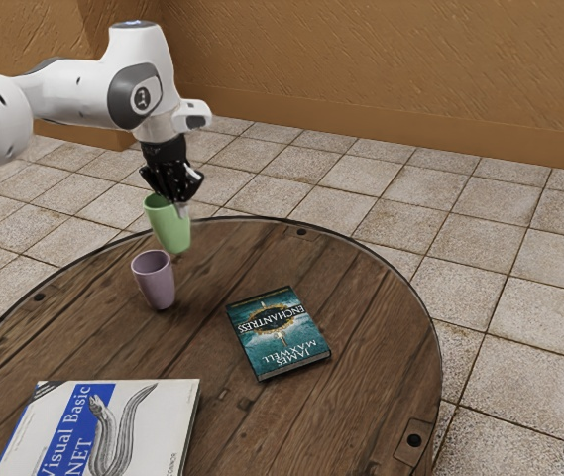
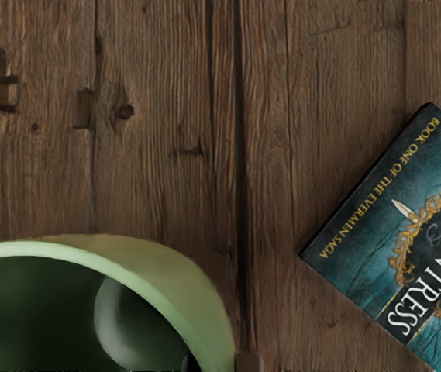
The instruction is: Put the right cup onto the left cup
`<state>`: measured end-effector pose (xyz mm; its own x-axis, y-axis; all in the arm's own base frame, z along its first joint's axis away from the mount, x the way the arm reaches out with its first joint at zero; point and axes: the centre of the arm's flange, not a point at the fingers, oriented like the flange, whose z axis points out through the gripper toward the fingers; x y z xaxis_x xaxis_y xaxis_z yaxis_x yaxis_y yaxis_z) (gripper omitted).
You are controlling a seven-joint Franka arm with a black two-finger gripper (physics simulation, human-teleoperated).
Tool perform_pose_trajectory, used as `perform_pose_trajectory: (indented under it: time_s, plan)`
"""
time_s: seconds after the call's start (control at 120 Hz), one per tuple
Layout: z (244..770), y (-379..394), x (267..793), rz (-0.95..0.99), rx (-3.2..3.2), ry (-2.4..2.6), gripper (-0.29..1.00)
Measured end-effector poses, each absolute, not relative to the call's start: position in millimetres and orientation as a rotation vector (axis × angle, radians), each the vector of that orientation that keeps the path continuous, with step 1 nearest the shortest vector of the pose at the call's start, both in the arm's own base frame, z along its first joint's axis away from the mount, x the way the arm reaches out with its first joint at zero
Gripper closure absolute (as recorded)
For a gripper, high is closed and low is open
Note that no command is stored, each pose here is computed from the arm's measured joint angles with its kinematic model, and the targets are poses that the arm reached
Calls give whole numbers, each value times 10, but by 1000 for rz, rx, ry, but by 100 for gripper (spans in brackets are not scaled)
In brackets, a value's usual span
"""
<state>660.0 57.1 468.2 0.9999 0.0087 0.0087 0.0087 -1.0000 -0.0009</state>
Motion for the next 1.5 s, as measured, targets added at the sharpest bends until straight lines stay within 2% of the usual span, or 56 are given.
perform_pose_trajectory:
  time_s: [0.475, 1.5]
  plan:
    - [4632, 1079, 6426, -21, -3139, -143, 79]
    - [4185, 1169, 6465, 14, -3137, -180, 79]
